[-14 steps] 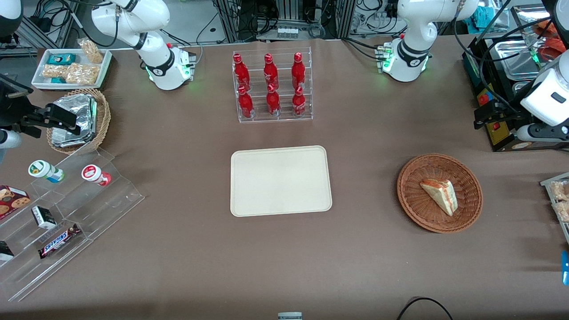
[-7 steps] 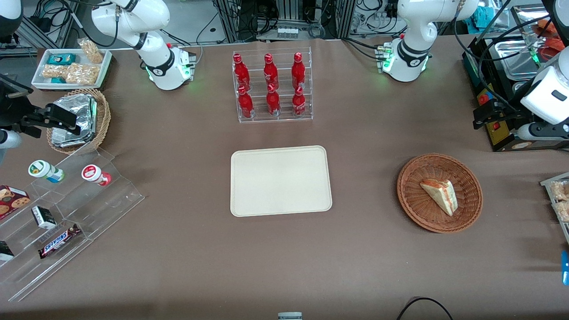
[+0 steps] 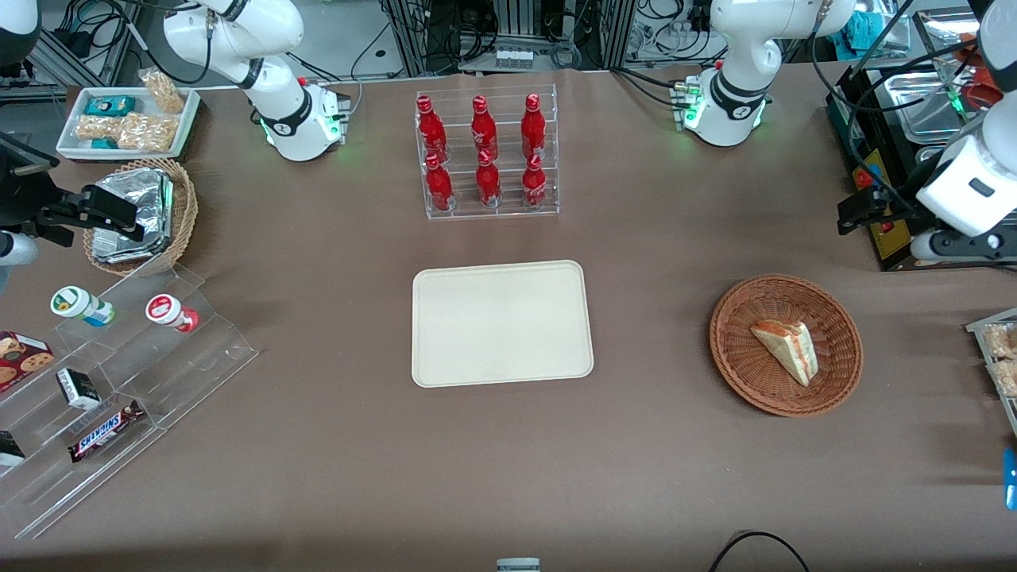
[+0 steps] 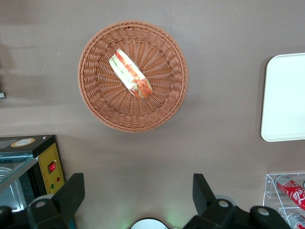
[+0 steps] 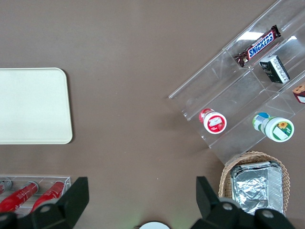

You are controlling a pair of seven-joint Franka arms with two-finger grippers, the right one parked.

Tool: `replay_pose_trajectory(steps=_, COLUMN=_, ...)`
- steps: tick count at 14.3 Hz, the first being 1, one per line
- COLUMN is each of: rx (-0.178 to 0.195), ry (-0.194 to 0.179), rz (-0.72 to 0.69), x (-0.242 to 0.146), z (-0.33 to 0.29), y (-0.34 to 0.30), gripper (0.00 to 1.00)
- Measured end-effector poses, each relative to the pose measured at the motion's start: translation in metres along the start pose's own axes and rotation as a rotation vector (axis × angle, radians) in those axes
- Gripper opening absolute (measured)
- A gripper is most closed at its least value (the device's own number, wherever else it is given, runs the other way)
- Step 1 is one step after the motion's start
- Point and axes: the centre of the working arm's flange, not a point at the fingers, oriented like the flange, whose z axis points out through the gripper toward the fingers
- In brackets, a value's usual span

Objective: Place sandwich from basket to tray
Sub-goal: 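Lower the left gripper onto the sandwich in the basket and close it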

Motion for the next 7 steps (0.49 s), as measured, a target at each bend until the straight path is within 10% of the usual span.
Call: replay_pose_trajectory(steps=7, rx=-0.004, ry=0.07, rz=-0.04, x=0.048, z=0.139, y=-0.02, gripper=1.0)
